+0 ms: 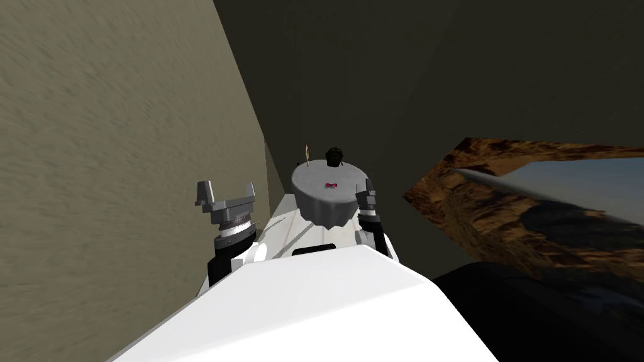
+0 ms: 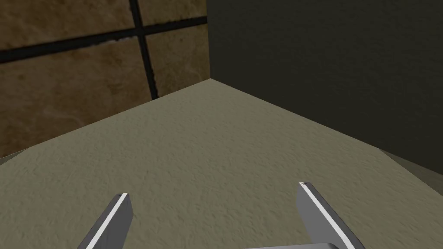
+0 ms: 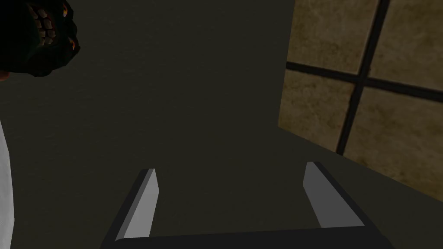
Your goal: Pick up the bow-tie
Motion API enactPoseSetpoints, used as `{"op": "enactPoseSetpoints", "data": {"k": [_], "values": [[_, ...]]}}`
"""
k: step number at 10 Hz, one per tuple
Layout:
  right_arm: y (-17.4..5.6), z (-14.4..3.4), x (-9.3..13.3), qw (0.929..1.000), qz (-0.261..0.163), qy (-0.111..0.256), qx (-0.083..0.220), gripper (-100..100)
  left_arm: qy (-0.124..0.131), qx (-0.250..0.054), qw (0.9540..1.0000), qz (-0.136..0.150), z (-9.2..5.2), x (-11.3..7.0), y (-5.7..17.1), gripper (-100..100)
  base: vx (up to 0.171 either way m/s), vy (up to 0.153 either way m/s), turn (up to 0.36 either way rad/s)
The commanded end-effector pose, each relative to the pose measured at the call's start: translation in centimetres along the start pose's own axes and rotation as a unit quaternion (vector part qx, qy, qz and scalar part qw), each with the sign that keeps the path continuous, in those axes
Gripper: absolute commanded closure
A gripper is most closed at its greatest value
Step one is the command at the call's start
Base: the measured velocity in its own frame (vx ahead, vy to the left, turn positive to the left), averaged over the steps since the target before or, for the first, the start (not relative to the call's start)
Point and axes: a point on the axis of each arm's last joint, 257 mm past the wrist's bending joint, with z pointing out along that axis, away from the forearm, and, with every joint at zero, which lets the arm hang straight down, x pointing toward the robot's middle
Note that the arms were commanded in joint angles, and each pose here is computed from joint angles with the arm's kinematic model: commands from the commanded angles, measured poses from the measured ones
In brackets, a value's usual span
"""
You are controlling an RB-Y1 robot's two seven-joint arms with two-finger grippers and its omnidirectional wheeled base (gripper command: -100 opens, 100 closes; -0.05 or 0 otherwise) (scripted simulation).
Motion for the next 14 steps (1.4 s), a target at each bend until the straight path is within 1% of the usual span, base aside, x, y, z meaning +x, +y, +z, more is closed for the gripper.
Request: {"op": "enactPoseSetpoints", "data": {"k": [1, 4, 7, 8, 9, 10, 12, 13, 14], "values": [[-0.4, -0.3, 0.4, 0.9999, -0.006, 0.015, 0.005, -100, 0.0, 0.0, 1.0, 0.0, 0.0, 0.0, 0.0, 0, -0.042, 0.019, -0.001], [-2.2, -1.8, 1.2, 0.9979, -0.021, 0.056, 0.024, -100, 0.0, 0.0, 1.0, 0.0, 0.0, 0.0, 0.0, 0, -0.14, 0.027, -0.003], [-5.2, -4.4, 1.6, 0.9919, -0.041, 0.105, 0.058, -100, 0.0, 0.0, 1.0, 0.0, 0.0, 0.0, 0.0, 0, -0.21, 0.058, 0.006], [-5.2, -4.5, 1.7, 0.991, -0.045, 0.112, 0.058, -100, 0.0, 0.0, 1.0, 0.0, 0.0, 0.0, 0.0, 0, -0.163, 0.05, 0.0], [-6.3, -5.6, 1.7, 0.987, -0.054, 0.133, 0.072, -100, 0.0, 0.0, 1.0, 0.0, 0.0, 0.0, 0.0, 0, -0.155, 0.048, 0.012], [-6.4, -5.6, 1.7, 0.9869, -0.055, 0.134, 0.072, -100, 0.0, 0.0, 1.0, 0.0, 0.0, 0.0, 0.0, 0, -0.114, 0.021, 0.004], [-8.6, -8.2, 1.3, 0.9768, -0.075, 0.174, 0.1, -100, 0.0, 0.0, 1.0, 0.0, 0.0, 0.0, 0.0, 0, -0.17, 0.048, 0.031], [-8.9, -8.4, 1.2, 0.9746, -0.079, 0.182, 0.104, -100, 0.0, 0.0, 1.0, 0.0, 0.0, 0.0, 0.0, 0, -0.181, 0.05, 0.007], [-10.0, -9.8, 0.8, 0.9676, -0.091, 0.203, 0.119, -100, 0.0, 0.0, 1.0, 0.0, 0.0, 0.0, 0.0, 0, -0.166, 0.039, 0.031]]}}
